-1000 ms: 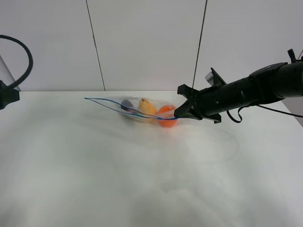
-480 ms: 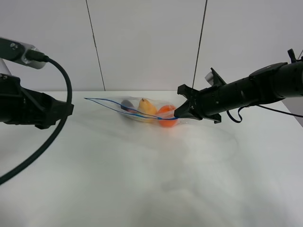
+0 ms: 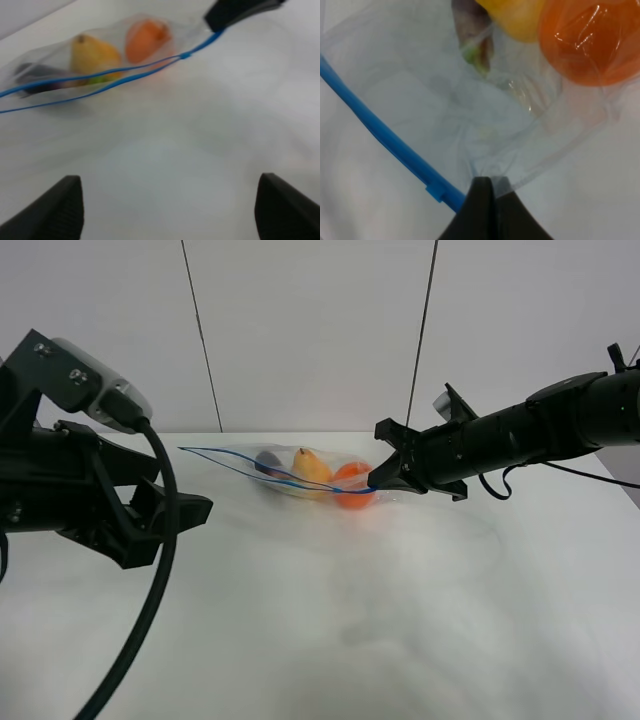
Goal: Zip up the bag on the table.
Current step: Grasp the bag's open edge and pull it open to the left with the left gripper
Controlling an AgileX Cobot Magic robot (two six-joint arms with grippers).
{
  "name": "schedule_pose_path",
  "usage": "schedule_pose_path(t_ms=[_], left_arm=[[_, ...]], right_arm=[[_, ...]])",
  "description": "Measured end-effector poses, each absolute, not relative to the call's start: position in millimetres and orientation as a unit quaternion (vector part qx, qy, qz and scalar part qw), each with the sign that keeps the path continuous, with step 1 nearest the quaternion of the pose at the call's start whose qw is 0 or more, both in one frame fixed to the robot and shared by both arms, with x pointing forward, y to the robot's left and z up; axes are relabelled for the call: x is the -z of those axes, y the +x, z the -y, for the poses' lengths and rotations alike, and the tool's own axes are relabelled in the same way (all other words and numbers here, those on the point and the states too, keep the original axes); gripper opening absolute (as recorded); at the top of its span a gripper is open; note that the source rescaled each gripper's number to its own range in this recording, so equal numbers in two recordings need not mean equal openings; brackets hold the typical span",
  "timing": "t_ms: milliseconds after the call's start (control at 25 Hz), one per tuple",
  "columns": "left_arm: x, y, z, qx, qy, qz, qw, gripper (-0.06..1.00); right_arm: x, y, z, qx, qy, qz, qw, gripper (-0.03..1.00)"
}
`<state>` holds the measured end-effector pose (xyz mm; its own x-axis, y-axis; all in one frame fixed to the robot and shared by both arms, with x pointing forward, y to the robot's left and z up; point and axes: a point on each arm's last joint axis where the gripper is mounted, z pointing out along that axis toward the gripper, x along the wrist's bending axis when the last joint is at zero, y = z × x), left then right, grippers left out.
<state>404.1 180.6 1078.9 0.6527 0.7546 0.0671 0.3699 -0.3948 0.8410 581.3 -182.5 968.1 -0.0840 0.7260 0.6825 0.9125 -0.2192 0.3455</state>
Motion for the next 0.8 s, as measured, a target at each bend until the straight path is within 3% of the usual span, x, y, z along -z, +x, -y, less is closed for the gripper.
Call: schedule_pose_path(t_ms=[440, 800], left_arm=[[-1076.1, 405.0, -176.9, -0.231, 0.816, -0.328, 0.417, 1.00], [-1042.3, 434.7, -156.8, -0.212, 0.836, -0.338, 0.376, 1.00]], right_arm=[[-968.1, 581.4, 182.4, 0.406, -0.667, 0.614, 0.115, 0.00], [-968.1, 581.3, 182.5, 0.406, -0.667, 0.614, 0.115, 0.00]])
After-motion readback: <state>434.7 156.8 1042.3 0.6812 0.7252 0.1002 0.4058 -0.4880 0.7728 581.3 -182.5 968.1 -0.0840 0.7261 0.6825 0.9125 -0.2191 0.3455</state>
